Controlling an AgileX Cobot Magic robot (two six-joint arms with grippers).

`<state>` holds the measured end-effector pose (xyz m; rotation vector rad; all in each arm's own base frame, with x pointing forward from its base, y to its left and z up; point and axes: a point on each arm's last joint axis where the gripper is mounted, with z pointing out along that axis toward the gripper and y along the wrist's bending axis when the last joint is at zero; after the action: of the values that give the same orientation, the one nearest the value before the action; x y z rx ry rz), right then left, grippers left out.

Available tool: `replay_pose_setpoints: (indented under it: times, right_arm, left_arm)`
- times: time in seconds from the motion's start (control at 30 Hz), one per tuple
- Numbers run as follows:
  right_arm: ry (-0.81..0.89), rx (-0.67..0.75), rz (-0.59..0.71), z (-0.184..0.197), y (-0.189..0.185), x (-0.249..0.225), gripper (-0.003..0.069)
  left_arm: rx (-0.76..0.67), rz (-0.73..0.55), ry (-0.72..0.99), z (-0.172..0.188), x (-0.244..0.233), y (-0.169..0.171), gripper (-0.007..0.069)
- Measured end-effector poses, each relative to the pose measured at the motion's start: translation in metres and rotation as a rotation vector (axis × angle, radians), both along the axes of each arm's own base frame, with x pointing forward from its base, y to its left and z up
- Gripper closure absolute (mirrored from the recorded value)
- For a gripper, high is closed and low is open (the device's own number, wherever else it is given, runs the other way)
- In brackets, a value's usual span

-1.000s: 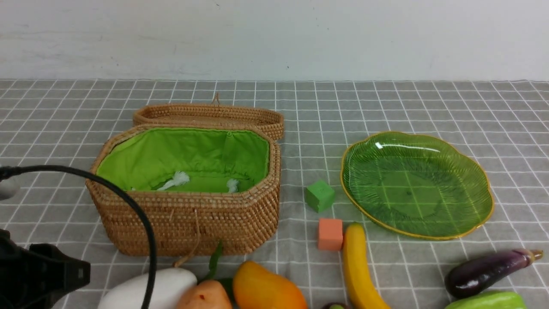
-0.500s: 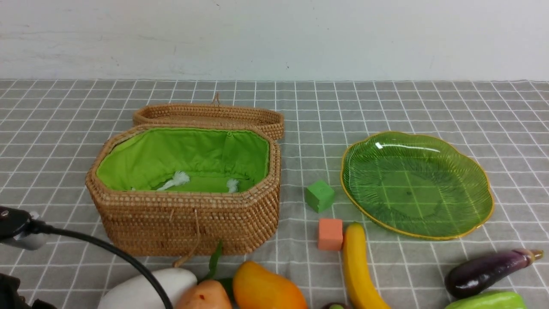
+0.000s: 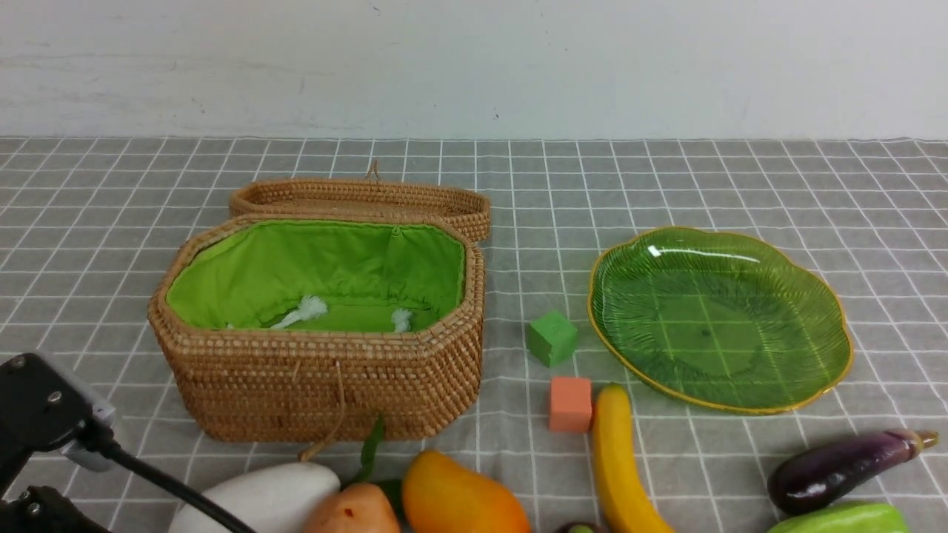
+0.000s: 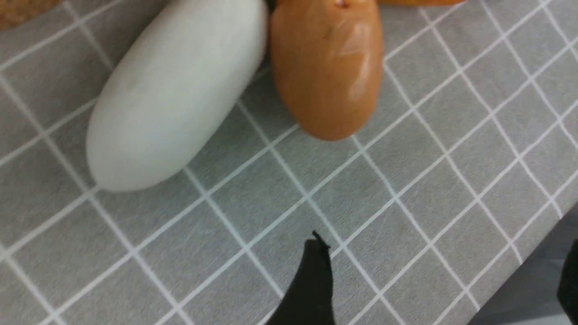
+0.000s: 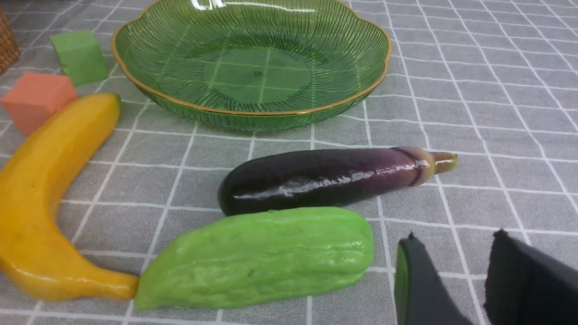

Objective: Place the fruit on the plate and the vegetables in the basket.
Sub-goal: Take a daikon with your left arm and place it on the basket on the left.

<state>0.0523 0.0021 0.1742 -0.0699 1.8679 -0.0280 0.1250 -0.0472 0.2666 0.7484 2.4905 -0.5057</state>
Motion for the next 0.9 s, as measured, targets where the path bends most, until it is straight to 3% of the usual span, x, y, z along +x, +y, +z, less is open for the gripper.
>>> replay_pose_setpoints:
  times: [0.27,0.53,0.67,0.9]
  right_arm:
    - [0.000,0.000,0.000,0.000,0.000,0.000,0.0418]
    - [0.000,0.000,0.000,0.000,0.000,0.000,0.0418]
    - [0.000,0.000,0.000,0.000,0.000,0.000,0.0418]
    - [0.000,0.000,0.000,0.000,0.000,0.000,0.0418]
  left_arm:
    - [0.012,-0.022,0.015,-0.001,-0.002,-0.002,0.0008]
    - [0.203,-0.266,-0.023,-0.007,-0.012,-0.014,0.0039]
    - [0.258,-0.260,-0.099,-0.007,-0.006,-0.012,0.0040]
    - [0.207,-0.185,-0.243,0.001,0.007,-0.015,0.0040]
